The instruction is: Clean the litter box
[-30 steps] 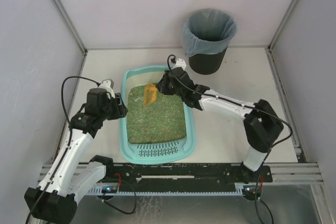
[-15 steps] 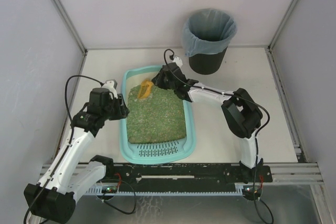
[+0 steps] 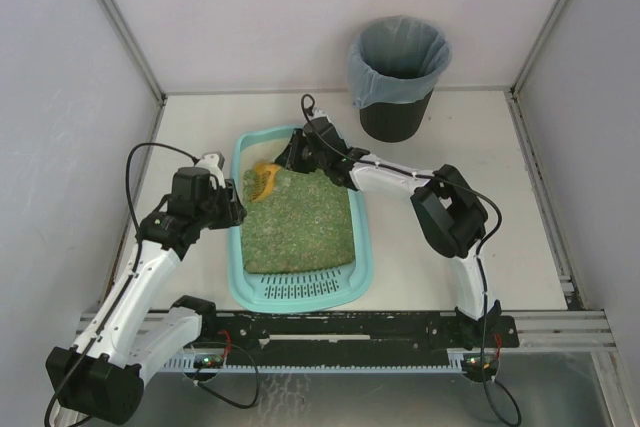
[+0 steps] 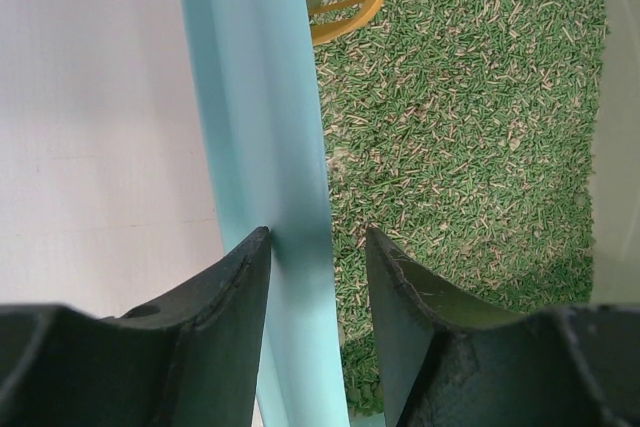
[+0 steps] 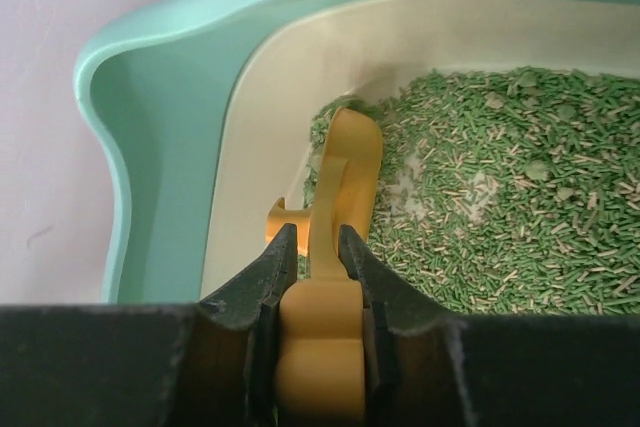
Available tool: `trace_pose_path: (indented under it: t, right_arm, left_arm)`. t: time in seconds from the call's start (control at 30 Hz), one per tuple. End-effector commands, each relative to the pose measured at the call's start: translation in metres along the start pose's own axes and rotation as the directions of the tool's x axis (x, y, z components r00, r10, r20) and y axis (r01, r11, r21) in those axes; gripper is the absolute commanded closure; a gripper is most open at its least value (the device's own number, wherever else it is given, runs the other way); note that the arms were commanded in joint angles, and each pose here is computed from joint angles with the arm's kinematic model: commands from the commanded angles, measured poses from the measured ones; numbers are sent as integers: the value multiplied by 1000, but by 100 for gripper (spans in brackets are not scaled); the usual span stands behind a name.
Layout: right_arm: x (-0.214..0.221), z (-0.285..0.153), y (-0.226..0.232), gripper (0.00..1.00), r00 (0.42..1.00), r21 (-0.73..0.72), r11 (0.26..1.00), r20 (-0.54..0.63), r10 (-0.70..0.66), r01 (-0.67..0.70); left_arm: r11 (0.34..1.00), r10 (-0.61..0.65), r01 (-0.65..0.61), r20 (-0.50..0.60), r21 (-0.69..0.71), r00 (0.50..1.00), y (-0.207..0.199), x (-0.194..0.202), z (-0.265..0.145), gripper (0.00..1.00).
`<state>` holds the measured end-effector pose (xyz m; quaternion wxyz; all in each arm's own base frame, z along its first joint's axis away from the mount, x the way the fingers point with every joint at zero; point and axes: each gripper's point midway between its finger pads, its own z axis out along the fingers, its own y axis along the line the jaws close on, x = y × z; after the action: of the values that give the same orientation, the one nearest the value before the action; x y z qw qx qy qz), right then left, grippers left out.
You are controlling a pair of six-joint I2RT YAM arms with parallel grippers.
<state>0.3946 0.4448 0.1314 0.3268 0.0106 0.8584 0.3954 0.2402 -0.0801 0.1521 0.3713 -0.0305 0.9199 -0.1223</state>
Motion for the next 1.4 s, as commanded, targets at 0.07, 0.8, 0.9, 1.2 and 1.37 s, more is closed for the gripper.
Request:
trace_pose_path:
  t: [0.07, 0.8, 0.9, 1.2, 1.37]
  right_arm:
    - [23, -19, 46, 100, 993, -242, 968, -74, -91, 71]
    - [1, -64, 39, 100, 992, -229, 970, 73, 105, -85]
    - [-4, -71, 36, 100, 987, -223, 970, 100, 122, -98]
    - [-10, -86, 23, 100, 977, -209, 969, 136, 162, -131]
    - [-16, -93, 14, 100, 973, -145, 983, 181, 142, -116]
  left_arm:
    - [1000, 20, -20, 8, 3, 1000, 0, -1, 1, 53]
    - [1000, 22, -22, 16, 6, 1000, -1, -1, 0, 53]
    - [1000, 23, -23, 18, 5, 1000, -1, -1, -1, 53]
    - [1000, 22, -23, 53, 6, 998, -1, -7, -7, 53]
    - [1000, 20, -20, 67, 3, 998, -1, -8, -9, 52]
